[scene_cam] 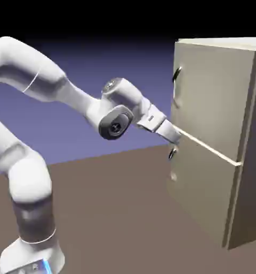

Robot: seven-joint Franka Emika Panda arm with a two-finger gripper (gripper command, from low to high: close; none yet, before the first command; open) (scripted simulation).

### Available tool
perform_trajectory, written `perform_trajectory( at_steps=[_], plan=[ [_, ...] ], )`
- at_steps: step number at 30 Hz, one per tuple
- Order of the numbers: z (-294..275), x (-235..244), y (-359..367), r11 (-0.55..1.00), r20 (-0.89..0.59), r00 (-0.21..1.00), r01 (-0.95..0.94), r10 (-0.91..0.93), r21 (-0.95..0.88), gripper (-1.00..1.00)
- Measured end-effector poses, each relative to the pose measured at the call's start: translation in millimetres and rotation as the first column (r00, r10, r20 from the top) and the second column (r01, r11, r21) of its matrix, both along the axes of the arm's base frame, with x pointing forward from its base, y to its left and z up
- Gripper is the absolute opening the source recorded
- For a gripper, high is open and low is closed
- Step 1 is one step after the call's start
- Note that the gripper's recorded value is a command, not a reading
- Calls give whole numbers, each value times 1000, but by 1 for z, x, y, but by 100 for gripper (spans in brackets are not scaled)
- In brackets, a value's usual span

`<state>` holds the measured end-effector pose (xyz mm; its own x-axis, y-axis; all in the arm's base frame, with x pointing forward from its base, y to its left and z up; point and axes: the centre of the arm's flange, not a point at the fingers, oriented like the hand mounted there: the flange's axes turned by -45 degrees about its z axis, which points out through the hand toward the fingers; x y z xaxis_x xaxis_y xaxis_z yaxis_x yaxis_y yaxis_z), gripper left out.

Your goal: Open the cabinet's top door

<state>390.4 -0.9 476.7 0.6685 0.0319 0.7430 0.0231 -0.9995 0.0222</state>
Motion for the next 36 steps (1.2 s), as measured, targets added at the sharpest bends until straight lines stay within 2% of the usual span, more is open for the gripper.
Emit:
perform_trajectory(
  at_steps=[19, 36],
  plan=[
    [101, -16, -7, 996, 284, 955, 70, -85, 62, 0],
    [130, -27, 39, 995, 496, 863, 66, -93, 73, 0]
  ],
)
